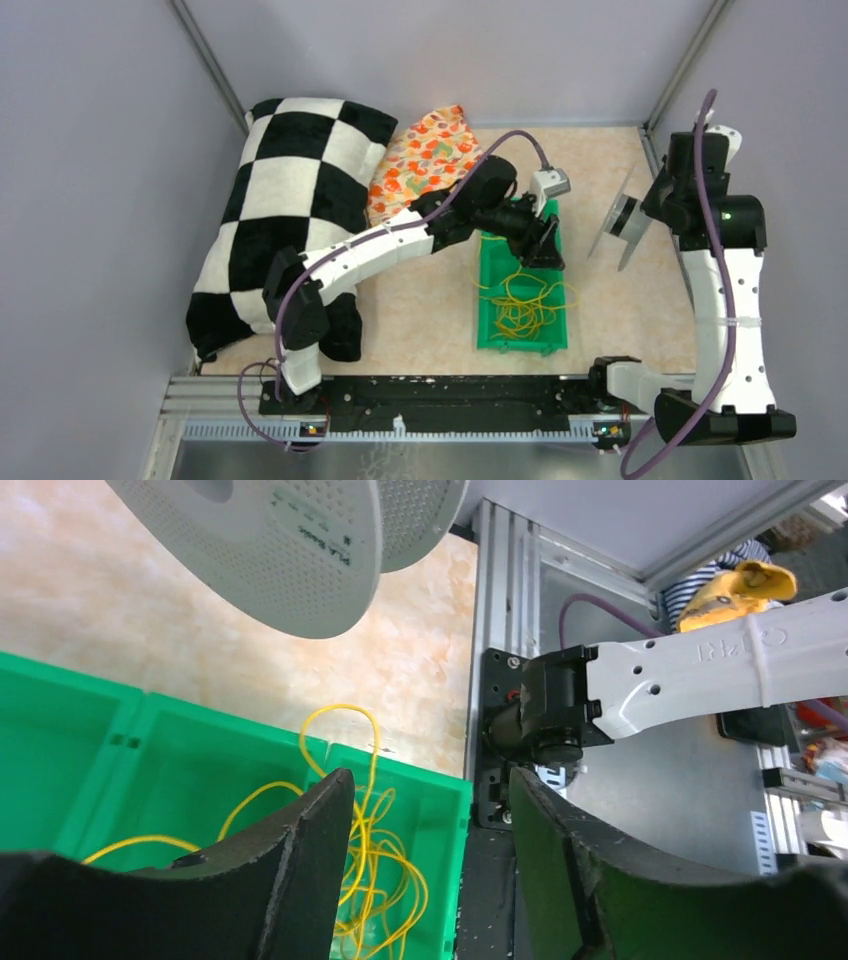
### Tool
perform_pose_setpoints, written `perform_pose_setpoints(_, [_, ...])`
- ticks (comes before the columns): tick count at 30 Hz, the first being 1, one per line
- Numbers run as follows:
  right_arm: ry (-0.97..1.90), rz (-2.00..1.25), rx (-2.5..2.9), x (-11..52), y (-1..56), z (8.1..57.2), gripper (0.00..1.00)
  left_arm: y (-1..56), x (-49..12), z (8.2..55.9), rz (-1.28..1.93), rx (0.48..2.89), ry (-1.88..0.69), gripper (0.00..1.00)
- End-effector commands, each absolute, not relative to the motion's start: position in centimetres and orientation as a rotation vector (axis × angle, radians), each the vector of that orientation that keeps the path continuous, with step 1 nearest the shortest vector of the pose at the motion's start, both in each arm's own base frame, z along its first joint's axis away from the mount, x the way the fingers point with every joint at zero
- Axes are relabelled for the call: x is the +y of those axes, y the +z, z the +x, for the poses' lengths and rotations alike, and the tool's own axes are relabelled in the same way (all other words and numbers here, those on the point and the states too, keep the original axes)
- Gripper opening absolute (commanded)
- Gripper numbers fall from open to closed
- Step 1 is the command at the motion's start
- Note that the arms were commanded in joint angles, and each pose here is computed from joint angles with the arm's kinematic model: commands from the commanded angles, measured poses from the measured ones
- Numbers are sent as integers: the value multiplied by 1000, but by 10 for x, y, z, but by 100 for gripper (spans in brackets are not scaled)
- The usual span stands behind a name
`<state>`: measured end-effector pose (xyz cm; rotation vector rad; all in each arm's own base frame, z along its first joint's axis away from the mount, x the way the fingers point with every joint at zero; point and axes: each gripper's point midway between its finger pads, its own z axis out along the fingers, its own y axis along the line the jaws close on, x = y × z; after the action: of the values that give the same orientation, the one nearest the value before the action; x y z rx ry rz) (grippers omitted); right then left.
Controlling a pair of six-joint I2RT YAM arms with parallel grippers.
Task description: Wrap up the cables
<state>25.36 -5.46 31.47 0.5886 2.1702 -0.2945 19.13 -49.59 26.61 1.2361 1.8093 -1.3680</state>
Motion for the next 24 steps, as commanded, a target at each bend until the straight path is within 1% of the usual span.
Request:
perform_pose_setpoints(1, [-118,504,2016,-34,378,262,0,346,-455,208,1147,1694,-1267,67])
perform_pose_setpoints(5, [-8,419,2005,11,399,276,0,365,-395,244,961,1777,-1185,68])
perform_pose_setpoints(8, [61,337,2020,62,404,283,0,370,-342,270,778,1820,-959,69])
perform_pose_setpoints(9, [81,308,2027,81,403,285,0,373,-322,281,693,1824,-840,70])
perform_pose_setpoints(11, [124,273,2046,121,395,288,0,382,-289,288,560,1817,-704,76])
perform_pose_setpoints(14, [161,183,2083,180,374,290,0,404,-242,287,338,1765,-615,84])
perform_pose_setpoints(17, [191,140,2123,224,350,294,0,412,-212,283,218,1758,-552,88])
perform_pose_setpoints(21, [270,92,2175,272,317,294,0,391,-194,274,202,1844,-476,90])
perform_pose_setpoints(24, [274,87,2219,288,291,292,0,370,-193,265,217,1880,-494,91])
